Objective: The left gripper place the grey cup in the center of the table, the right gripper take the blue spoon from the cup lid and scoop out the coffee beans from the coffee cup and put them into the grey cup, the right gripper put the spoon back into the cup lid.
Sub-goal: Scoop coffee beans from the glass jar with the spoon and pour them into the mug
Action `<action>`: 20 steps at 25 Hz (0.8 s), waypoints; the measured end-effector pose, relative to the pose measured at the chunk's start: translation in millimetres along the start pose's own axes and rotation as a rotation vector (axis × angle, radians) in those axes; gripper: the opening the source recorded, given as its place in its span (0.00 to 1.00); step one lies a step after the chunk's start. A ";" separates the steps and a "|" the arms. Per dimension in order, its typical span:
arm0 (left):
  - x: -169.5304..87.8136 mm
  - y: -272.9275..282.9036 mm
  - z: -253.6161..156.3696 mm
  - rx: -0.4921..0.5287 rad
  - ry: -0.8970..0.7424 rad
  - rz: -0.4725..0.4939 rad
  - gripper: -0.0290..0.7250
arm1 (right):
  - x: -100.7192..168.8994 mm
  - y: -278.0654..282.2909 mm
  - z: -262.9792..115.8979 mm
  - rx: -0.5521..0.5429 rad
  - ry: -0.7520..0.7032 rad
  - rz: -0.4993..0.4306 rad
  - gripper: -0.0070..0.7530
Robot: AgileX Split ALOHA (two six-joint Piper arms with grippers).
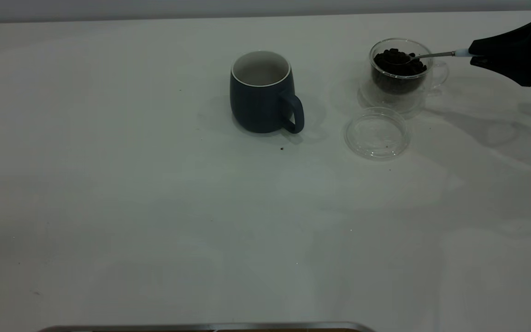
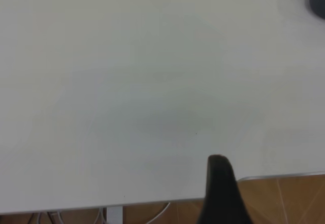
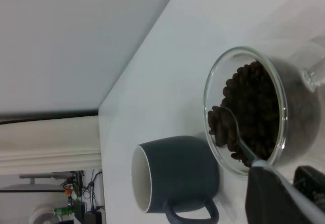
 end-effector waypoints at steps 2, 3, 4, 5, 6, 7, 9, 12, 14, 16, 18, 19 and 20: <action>0.0 0.0 0.0 0.000 0.000 0.000 0.79 | 0.1 0.6 0.4 -0.002 -0.002 0.002 0.14; 0.0 0.0 0.0 0.000 0.000 0.000 0.79 | -0.2 1.0 0.7 -0.003 -0.003 0.002 0.14; 0.0 0.0 0.0 0.000 0.000 0.000 0.79 | -0.4 1.2 1.0 -0.004 -0.003 0.002 0.14; 0.0 0.0 0.0 0.000 0.000 0.000 0.79 | -0.9 1.9 1.5 -0.006 -0.004 0.001 0.14; 0.0 0.0 0.0 0.000 0.000 0.000 0.79 | -0.9 2.3 1.7 -0.007 -0.004 0.002 0.14; 0.0 0.0 0.0 0.000 0.000 0.000 0.79 | -0.8 2.9 2.2 -0.009 -0.005 0.004 0.14; 0.0 0.0 0.0 0.000 0.000 0.000 0.79 | -0.1 2.9 2.2 -0.008 -0.005 0.009 0.14; 0.0 0.0 0.0 0.000 0.000 0.000 0.79 | 1.8 2.9 2.5 -0.009 -0.004 0.019 0.14; 0.0 0.0 0.0 0.000 0.000 0.000 0.79 | 3.4 2.9 2.5 -0.009 -0.004 0.029 0.14; 0.0 0.0 0.0 0.000 0.000 0.000 0.79 | 5.4 3.0 2.5 -0.009 -0.004 0.040 0.14; 0.0 0.0 0.0 0.000 0.000 0.000 0.79 | 6.5 3.0 2.5 -0.008 -0.004 0.046 0.14; 0.0 0.0 0.0 0.000 0.000 0.000 0.79 | 6.6 3.0 2.5 -0.008 -0.004 0.047 0.14; 0.0 0.0 0.0 0.000 0.000 0.000 0.79 | 6.7 3.0 2.5 -0.008 -0.004 0.048 0.14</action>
Point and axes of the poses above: a point on each arm's last joint axis where the gripper is mounted, y pointing back along that axis away from the gripper, x along the wrist's bending axis when the last joint is at zero, z = x × y, the point moved 8 cm from there along -y, pointing out along that axis toward the gripper, and after that the axes turned 9 degrees about y, right-handed, at the moved point
